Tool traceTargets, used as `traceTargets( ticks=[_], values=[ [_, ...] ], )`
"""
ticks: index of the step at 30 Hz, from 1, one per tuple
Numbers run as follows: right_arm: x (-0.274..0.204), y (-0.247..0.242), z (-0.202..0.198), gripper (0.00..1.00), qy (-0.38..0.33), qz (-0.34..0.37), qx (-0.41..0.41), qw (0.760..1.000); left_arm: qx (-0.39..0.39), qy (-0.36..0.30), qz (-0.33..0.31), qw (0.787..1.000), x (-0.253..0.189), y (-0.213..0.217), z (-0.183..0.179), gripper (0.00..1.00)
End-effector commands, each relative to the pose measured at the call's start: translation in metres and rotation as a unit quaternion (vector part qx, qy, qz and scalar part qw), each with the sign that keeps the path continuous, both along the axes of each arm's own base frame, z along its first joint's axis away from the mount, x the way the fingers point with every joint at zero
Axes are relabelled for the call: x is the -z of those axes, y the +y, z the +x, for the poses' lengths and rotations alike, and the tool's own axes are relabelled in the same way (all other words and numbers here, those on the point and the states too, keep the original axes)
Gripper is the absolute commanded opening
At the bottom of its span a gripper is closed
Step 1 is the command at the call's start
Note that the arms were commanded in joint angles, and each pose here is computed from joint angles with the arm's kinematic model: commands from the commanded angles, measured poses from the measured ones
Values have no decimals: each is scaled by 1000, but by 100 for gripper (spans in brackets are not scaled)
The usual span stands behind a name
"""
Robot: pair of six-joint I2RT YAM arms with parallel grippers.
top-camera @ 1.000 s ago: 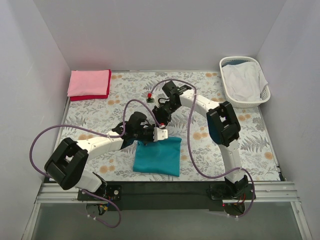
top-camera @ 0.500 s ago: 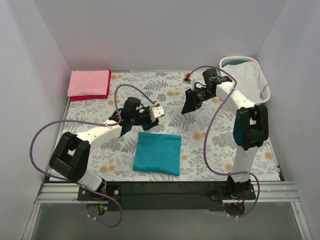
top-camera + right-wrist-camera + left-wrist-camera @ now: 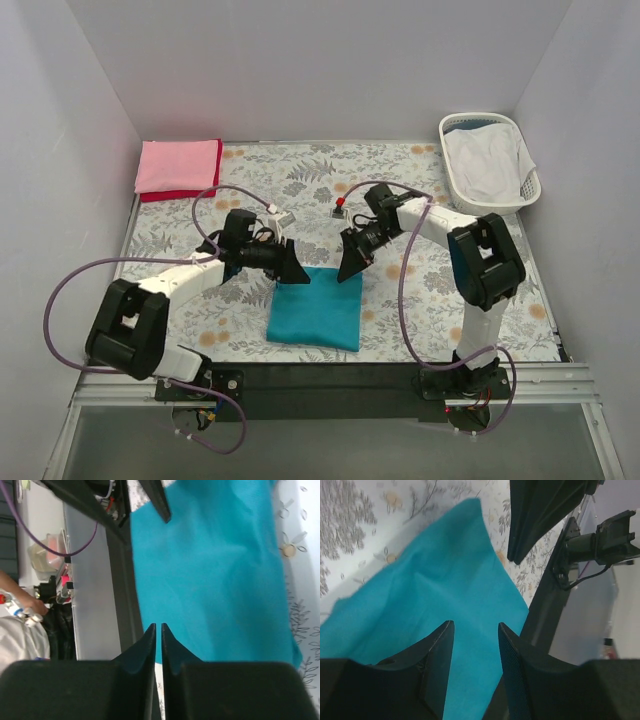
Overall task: Fold and stack the t-shirts
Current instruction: Fold the tshirt
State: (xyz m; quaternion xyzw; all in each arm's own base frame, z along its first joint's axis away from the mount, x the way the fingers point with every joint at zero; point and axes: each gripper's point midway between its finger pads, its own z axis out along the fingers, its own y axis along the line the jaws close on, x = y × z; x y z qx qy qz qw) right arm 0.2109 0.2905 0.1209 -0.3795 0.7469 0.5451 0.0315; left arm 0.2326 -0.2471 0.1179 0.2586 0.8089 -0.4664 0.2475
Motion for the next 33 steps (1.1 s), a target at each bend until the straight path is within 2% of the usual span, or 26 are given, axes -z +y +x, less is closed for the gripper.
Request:
traceTargets(
  ticks=[1, 3, 5, 6, 7, 11, 14, 17, 19, 20, 21, 22, 23, 24, 25, 26, 28, 30, 31, 33],
  values=[
    [33, -1, 13, 11, 31, -12, 14, 999, -37, 128, -31, 991, 13, -2, -10, 40],
    [58, -7, 23, 3, 52, -38, 32, 997, -67, 146, -20, 987, 36, 7, 1, 40],
    [75, -13, 43, 2, 41, -55, 57, 996, -90, 147, -32, 985, 45, 18, 23, 40],
    [86, -14, 49, 2, 56, -68, 72, 993, -92, 175, -32, 980, 58, 19, 26, 40],
    [96, -16, 61, 1, 40, -78, 84, 993, -97, 190, -37, 976, 65, 23, 32, 40],
    [125, -27, 110, 1, 6, -113, 128, 985, -96, 172, -31, 980, 89, 20, 66, 39],
    [121, -30, 147, 1, -11, -105, 155, 982, -97, 172, -45, 979, 87, 17, 95, 38],
    [89, -25, 178, 1, -58, -83, 166, 981, -96, 141, -67, 983, 57, 16, 118, 38],
    [49, -19, 186, 3, -79, -50, 166, 982, -102, 110, -70, 986, 37, 19, 129, 38],
    [36, -17, 183, 7, -76, -39, 167, 982, -105, 93, -73, 987, 19, 21, 130, 38],
    [8, -16, 179, 16, -92, -20, 168, 981, -110, 83, -75, 988, 9, 23, 131, 39],
    [5, -17, 166, 22, -81, -7, 164, 983, -114, 78, -77, 987, 0, 24, 132, 40],
    [-5, -16, 158, 36, -72, 1, 169, 983, -114, 83, -82, 987, -8, 24, 127, 41],
    [-26, -17, 148, 54, -86, 18, 171, 981, -112, 72, -94, 987, -26, 23, 122, 48],
    [-36, -15, 142, 58, -95, 41, 167, 980, -111, 103, -105, 983, -29, 17, 109, 51],
    [-27, -17, 123, 61, -57, 37, 171, 983, -104, 106, -113, 983, -35, 13, 101, 53],
    [-40, -14, 110, 73, -49, 61, 166, 983, -86, 117, -121, 982, -44, -3, 78, 60],
    [-36, -10, 84, 91, -1, 70, 156, 985, -82, 152, -125, 977, -37, -13, 58, 68],
    [-35, -7, 79, 93, -2, 75, 151, 986, -73, 167, -124, 975, -33, -21, 48, 75],
    [-23, 0, 61, 97, 32, 65, 142, 987, -74, 211, -126, 966, -24, -30, 35, 79]
  ],
)
